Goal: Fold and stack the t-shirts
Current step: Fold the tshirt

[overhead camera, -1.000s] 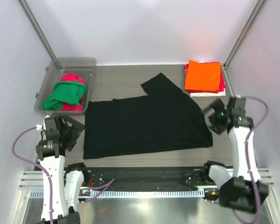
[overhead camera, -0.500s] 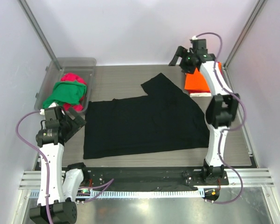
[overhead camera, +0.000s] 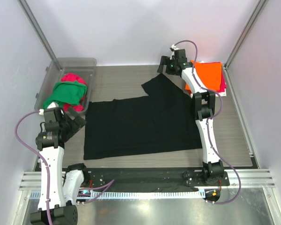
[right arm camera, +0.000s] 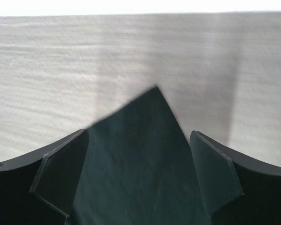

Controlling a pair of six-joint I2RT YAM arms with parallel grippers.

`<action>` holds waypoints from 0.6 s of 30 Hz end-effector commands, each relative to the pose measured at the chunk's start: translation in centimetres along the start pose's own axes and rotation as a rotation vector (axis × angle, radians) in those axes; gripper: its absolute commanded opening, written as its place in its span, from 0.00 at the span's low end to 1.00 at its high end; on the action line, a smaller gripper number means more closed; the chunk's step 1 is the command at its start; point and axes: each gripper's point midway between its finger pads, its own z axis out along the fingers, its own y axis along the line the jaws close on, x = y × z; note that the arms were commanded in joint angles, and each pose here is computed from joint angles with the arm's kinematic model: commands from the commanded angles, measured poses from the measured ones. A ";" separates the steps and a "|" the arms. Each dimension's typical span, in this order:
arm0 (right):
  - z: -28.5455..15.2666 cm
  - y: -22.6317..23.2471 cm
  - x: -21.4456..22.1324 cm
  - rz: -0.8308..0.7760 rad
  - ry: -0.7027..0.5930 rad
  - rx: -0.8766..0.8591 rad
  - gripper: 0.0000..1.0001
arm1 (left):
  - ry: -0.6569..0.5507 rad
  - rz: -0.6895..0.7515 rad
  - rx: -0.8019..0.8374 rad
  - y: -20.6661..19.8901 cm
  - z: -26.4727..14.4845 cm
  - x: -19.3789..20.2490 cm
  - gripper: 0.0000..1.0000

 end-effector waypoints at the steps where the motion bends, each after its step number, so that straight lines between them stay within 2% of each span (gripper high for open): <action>1: 0.4 1.8 -4.3 -0.095 -0.168 -0.007 0.95 | -0.037 0.032 0.043 -0.8 -0.2 -0.7 0.89; 6: 2.9 0.3 -3.1 -0.124 -0.193 0.111 0.94 | -0.048 0.034 0.051 -0.9 -0.4 -0.8 0.89; 12: 4.6 -0.2 -1.8 -0.109 -0.199 0.156 0.90 | -0.053 0.038 0.057 -1.0 -0.5 -0.7 0.88; 14: 5.3 1.1 -0.6 -0.138 -0.177 0.141 0.89 | -0.056 0.039 0.059 -1.0 -0.6 -0.8 0.88; 16: 6.1 1.5 0.8 -0.148 -0.150 0.134 0.81 | -0.061 0.037 0.059 -1.0 -0.6 -0.8 0.88; 17: 6.3 1.6 1.3 -0.136 -0.139 0.125 0.69 | -0.062 0.038 0.059 -1.0 -0.7 -0.8 0.88; 18: 6.4 1.5 1.7 -0.129 -0.129 0.128 0.64 | -0.066 0.038 0.060 -1.0 -0.7 -0.9 0.88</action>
